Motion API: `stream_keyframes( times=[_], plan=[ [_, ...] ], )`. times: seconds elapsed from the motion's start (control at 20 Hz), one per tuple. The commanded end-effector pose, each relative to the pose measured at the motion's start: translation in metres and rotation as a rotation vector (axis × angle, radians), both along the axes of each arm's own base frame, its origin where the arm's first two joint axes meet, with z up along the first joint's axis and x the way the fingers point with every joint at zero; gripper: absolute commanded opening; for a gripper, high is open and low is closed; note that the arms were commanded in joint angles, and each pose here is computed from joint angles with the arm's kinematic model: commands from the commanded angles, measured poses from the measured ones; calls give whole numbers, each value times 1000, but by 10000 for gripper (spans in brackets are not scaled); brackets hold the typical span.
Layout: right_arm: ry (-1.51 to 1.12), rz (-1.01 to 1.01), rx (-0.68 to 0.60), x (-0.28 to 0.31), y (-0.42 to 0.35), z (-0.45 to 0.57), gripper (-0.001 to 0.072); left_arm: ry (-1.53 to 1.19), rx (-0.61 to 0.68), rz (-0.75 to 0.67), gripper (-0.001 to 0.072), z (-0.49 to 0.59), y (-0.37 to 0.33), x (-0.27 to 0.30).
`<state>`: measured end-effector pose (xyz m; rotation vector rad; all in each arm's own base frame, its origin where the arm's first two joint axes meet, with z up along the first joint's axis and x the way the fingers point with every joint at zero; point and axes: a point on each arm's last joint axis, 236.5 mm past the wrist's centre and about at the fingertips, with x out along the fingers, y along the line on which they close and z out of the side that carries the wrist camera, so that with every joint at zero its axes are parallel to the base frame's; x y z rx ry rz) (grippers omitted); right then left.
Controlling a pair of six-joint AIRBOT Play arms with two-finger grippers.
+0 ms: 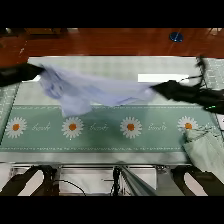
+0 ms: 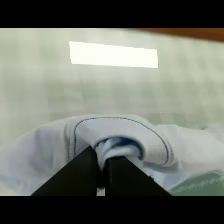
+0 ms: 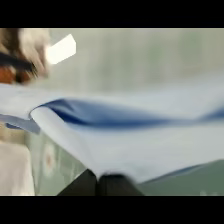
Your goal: Fold the shirts.
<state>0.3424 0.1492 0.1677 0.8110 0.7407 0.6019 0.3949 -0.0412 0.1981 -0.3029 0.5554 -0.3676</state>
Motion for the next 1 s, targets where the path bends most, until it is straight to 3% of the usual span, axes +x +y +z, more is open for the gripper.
stream_keyframes(
  times=[0.0,0.25,0.45,0.55,0.75,0.95],
  plan=[
    [-394,-196,-35,-24,-52,168,22,-274,107,20,31,144,14,-31],
    [-663,-279,-101,-69,-63,293,22,-390,166,-64,31,237,-31,-116],
    [-692,-187,-172,-114,-32,317,22,-400,199,-66,31,257,-58,-191],
    [-620,-138,-303,-133,-25,297,22,-387,197,-71,31,254,-72,-226],
    [-338,-186,-695,-161,-75,226,22,-199,221,-54,31,208,-76,-272],
    [-157,-180,-791,-174,-101,184,21,-25,144,-56,30,168,-78,-280]
  ],
)
